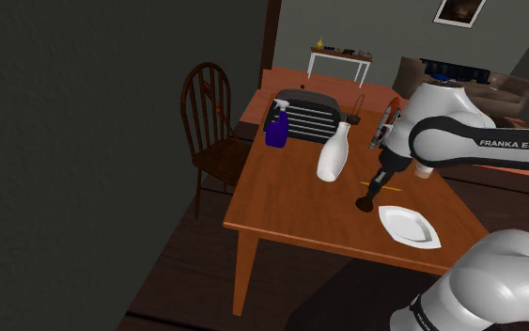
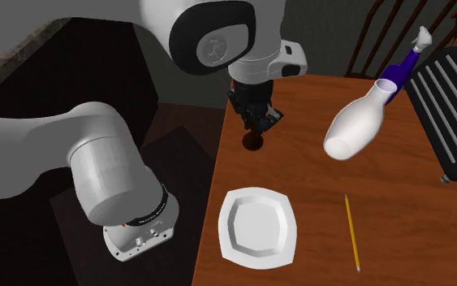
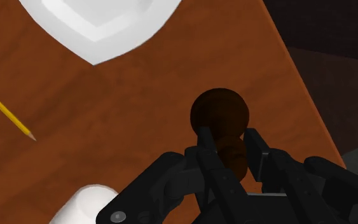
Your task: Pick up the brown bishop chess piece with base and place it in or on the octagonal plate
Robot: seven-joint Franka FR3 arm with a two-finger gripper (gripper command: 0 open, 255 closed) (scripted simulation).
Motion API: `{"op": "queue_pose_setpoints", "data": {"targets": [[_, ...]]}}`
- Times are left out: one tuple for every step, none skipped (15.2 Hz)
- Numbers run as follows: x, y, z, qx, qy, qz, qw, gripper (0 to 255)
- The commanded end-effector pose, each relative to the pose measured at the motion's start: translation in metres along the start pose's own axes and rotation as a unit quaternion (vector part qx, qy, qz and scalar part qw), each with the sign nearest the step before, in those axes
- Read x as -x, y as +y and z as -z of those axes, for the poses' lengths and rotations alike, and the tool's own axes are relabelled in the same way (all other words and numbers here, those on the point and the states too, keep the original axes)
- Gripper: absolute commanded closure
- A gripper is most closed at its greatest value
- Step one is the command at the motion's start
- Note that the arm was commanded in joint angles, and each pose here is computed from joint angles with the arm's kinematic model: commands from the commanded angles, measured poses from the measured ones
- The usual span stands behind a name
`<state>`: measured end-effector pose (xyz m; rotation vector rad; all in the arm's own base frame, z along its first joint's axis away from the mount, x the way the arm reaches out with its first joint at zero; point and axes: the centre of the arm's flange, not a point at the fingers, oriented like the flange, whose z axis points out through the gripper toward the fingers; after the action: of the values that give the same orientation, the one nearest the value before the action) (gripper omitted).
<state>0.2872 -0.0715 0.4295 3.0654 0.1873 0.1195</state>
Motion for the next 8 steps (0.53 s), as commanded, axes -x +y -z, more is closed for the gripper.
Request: {"op": "queue_pose_setpoints", "data": {"targets": [[0.017, 0.019, 0.000, 0.000, 0.000, 0.001, 1.0000, 255], [0.026, 0.028, 0.000, 0.000, 0.000, 0.001, 1.0000, 255], [0.035, 0.038, 0.001, 0.000, 0.000, 0.001, 1.0000, 255], [0.044, 0.047, 0.002, 0.000, 0.000, 0.001, 1.0000, 255], [0.053, 0.057, 0.002, 0.000, 0.000, 0.001, 1.0000, 255], [0.062, 0.066, 0.003, 0.000, 0.000, 0.001, 1.0000, 255], [0.071, 0.076, 0.004, 0.000, 0.000, 0.001, 1.0000, 255], [0.080, 0.086, 0.004, 0.000, 0.000, 0.001, 1.0000, 255]]}}
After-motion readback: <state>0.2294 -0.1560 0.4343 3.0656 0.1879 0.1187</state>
